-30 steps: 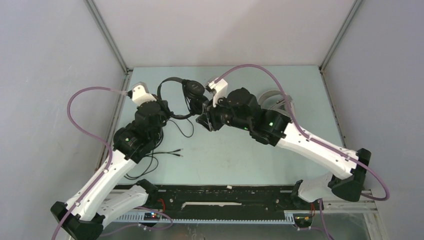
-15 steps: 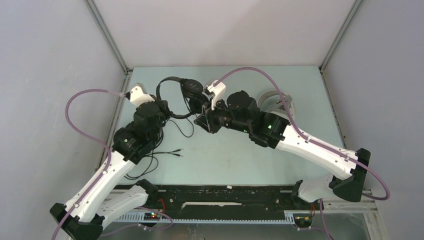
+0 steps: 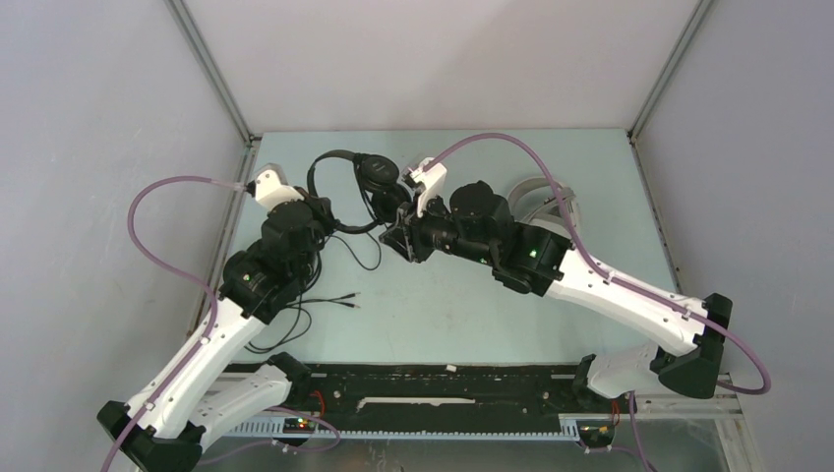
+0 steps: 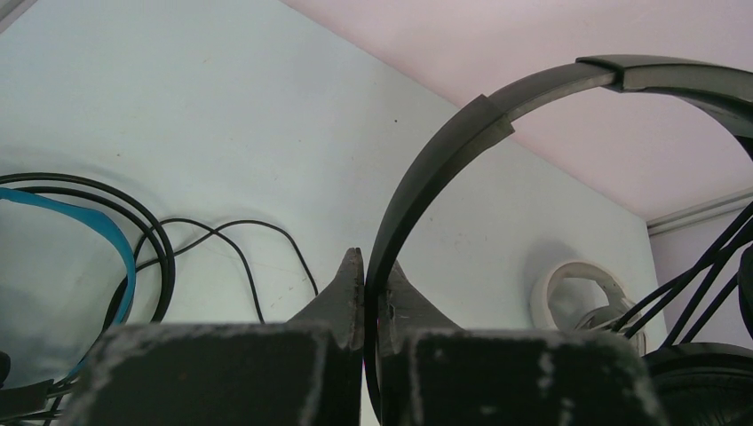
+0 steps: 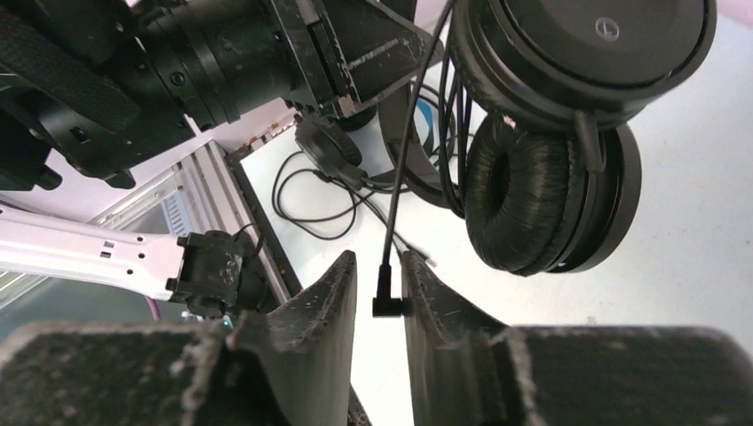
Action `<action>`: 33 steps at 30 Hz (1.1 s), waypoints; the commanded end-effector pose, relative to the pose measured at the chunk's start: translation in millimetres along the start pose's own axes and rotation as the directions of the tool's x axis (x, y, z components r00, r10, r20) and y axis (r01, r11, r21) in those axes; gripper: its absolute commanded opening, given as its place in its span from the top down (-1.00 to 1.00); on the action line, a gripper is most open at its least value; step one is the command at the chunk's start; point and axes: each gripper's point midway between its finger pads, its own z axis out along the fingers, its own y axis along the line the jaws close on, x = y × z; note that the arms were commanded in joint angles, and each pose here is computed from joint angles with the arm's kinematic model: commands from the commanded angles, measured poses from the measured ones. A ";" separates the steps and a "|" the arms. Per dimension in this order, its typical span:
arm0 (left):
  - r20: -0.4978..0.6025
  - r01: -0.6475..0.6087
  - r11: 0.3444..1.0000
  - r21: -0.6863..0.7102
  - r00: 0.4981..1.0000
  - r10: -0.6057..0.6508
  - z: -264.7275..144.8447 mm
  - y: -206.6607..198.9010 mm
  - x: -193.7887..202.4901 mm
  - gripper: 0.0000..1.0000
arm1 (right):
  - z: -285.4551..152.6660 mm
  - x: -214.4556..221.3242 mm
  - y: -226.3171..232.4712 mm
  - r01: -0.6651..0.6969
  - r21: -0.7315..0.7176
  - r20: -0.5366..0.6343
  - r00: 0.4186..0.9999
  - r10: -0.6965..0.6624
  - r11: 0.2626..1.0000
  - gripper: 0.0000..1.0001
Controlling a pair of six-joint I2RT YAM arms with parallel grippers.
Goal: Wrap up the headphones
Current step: Wrap the headphones cable around the headphones.
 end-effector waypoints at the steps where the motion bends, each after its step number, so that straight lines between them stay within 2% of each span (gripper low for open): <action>1: 0.062 0.101 0.994 0.047 0.993 -0.104 -4.1 -15.7 -26.1 1.00 | -7.3 -36.4 9.9 0.055 -0.024 0.139 0.989 -0.051 0.998 0.52; 4: 0.059 0.105 0.993 0.058 0.992 -0.108 -5.1 -17.7 -26.8 1.00 | 0.3 -42.4 9.0 0.113 -0.026 0.200 0.974 -0.106 0.993 0.56; 9: 0.058 0.101 0.993 0.062 0.993 -0.105 -4.7 -20.6 -28.8 1.00 | 0.6 -59.1 4.6 0.132 0.010 0.269 0.954 -0.130 0.991 0.37; 17: 0.050 0.101 0.992 0.074 0.993 -0.105 -5.2 -22.3 -27.4 1.00 | 2.8 -71.8 8.6 0.132 0.004 0.323 0.938 -0.126 0.991 0.43; 24: 0.061 0.102 0.992 0.078 0.992 -0.107 -8.5 -21.5 -31.5 1.00 | 19.2 -73.5 2.3 0.109 0.050 0.335 0.935 -0.119 0.993 0.43; 33: 0.067 0.099 0.992 0.076 0.992 -0.104 -9.1 -21.3 -34.0 1.00 | 45.6 -64.6 -1.4 0.116 0.098 0.292 0.946 -0.140 0.988 0.43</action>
